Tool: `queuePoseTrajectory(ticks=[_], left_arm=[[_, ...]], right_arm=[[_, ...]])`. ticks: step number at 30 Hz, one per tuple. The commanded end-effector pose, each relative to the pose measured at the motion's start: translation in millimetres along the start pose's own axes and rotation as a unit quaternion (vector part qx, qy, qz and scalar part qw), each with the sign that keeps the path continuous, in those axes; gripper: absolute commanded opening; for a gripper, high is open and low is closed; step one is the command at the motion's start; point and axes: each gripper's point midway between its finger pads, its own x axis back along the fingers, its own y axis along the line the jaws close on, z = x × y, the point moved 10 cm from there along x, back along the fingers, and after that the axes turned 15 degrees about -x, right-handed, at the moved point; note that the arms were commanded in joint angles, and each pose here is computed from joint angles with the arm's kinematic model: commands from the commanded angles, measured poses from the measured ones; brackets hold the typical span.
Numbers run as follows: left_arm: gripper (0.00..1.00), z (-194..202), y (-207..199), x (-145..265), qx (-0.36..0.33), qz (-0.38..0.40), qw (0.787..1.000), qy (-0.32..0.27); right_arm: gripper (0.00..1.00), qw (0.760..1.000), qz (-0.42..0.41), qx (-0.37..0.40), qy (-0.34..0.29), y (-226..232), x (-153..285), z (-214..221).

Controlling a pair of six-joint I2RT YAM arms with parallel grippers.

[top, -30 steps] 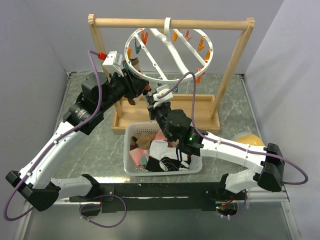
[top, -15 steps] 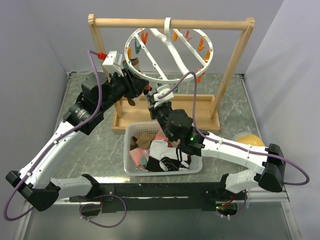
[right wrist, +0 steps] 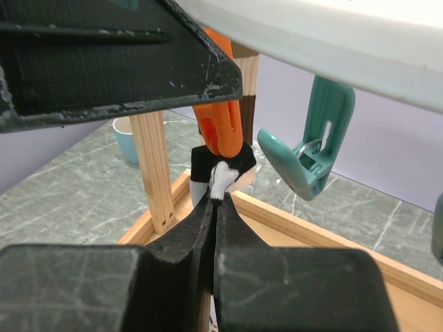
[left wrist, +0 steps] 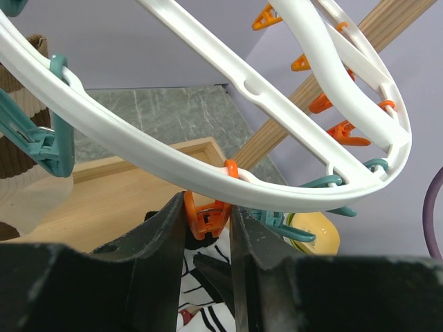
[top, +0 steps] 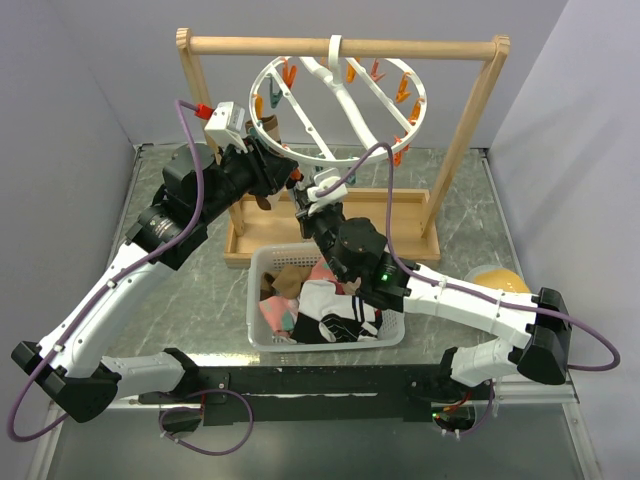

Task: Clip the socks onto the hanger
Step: Clamp the sock onto the hanger.

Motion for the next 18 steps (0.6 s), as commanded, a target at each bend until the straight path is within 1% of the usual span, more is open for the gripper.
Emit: queuePoseTrajectory(ticks=[1, 9, 18], left_arm=[[0.01, -11.5, -3.5, 0.4, 0.004, 0.011, 1.000, -0.024], [0.01, -12.4, -3.8, 0.2, 0.004, 0.011, 1.000, -0.026], [0.01, -13.4, -3.4, 0.5, 0.003, 0.010, 1.000, -0.027]], right_arm=[[0.00, 0.998, -0.010, -0.033, -0.045, 5.2, -3.2, -36.0], [0.00, 0.998, -0.014, -0.030, -0.045, 6.9, -4.0, -37.7], [0.00, 1.000, -0.002, -0.021, -0.015, 1.0, 0.0, -18.4]])
